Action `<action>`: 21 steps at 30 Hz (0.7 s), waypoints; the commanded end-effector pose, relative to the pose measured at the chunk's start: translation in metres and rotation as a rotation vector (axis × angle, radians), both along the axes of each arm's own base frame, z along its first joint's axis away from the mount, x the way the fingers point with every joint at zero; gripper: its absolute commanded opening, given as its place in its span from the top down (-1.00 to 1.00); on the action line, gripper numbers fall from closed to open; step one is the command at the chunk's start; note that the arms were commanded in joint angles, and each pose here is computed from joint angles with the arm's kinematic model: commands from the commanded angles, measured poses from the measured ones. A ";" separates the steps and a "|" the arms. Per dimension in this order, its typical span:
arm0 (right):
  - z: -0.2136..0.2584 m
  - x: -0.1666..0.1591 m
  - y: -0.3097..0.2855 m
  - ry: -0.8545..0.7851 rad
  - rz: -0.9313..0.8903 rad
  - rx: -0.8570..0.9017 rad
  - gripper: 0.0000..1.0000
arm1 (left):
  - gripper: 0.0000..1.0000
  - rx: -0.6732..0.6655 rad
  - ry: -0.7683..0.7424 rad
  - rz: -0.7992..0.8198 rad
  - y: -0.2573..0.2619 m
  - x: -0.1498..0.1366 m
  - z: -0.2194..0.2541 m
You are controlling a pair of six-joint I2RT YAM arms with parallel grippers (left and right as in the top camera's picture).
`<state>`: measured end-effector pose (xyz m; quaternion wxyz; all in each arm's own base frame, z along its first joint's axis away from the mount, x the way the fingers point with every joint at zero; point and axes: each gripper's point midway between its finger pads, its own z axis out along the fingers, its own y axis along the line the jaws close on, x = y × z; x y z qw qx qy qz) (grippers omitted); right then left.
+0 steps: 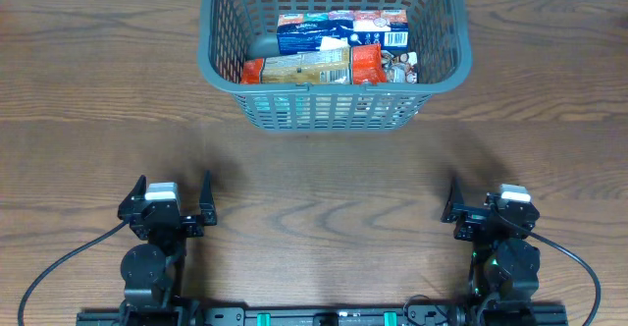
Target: Pack container
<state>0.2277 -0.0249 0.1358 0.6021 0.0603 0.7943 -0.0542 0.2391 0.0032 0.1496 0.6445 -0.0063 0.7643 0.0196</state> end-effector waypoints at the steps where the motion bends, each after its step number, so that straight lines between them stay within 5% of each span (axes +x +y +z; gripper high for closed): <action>1: -0.001 0.000 -0.002 -0.004 -0.015 0.008 -0.98 | -0.98 -0.010 0.026 0.006 0.000 0.000 -0.014; 21: -0.001 0.000 -0.002 -0.004 -0.015 0.008 -0.99 | -0.98 -0.025 0.026 0.005 0.000 0.001 -0.014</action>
